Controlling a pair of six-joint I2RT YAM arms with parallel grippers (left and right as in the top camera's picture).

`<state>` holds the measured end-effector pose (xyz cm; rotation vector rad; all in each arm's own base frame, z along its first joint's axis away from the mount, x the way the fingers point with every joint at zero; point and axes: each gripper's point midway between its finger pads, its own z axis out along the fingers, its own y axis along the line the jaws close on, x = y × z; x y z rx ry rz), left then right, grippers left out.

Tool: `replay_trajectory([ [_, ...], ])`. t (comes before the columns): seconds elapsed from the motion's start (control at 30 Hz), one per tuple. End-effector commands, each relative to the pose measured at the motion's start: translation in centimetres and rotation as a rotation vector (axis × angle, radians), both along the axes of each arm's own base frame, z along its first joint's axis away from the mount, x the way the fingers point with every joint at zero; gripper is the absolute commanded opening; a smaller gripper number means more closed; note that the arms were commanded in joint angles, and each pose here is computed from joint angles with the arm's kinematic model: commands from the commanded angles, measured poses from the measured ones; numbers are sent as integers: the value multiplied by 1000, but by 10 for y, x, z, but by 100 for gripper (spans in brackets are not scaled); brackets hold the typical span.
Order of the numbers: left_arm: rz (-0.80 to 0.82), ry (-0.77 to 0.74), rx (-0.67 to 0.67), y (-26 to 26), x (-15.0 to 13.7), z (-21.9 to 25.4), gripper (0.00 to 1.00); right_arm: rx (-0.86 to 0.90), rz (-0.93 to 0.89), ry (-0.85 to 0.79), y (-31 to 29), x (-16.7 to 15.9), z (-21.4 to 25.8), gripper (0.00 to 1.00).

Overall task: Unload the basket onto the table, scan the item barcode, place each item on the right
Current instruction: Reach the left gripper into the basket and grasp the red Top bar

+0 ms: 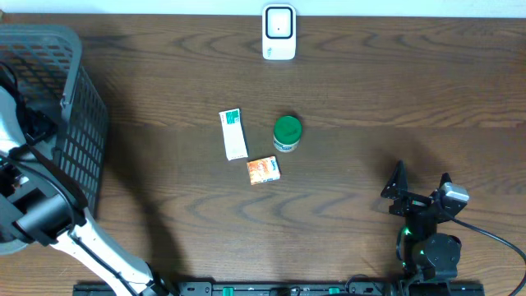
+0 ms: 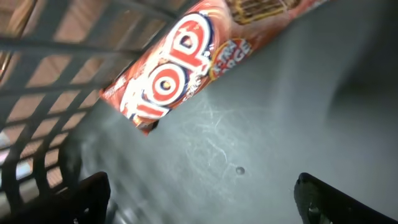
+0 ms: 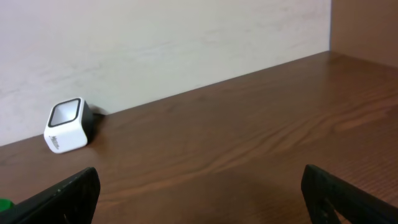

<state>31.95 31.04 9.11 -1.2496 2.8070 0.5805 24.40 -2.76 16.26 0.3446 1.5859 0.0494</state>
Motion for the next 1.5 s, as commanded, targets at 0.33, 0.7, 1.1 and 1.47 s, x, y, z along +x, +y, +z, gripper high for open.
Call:
replay_trajectory([
  [0.33,-198,15,62,37,10,-8,95,-12,8,3,2,0,-1,99],
  [0.7,-158,-66,5,58,-6,-13,95,-12,8,3,2,0,-1,99],
  [1.1,-171,-135,-70,48,1,-20,95,-12,8,3,2,0,-1,99],
  [1.47,-237,-109,-72,45,-4,-55,95,-12,8,3,2,0,-1,99],
])
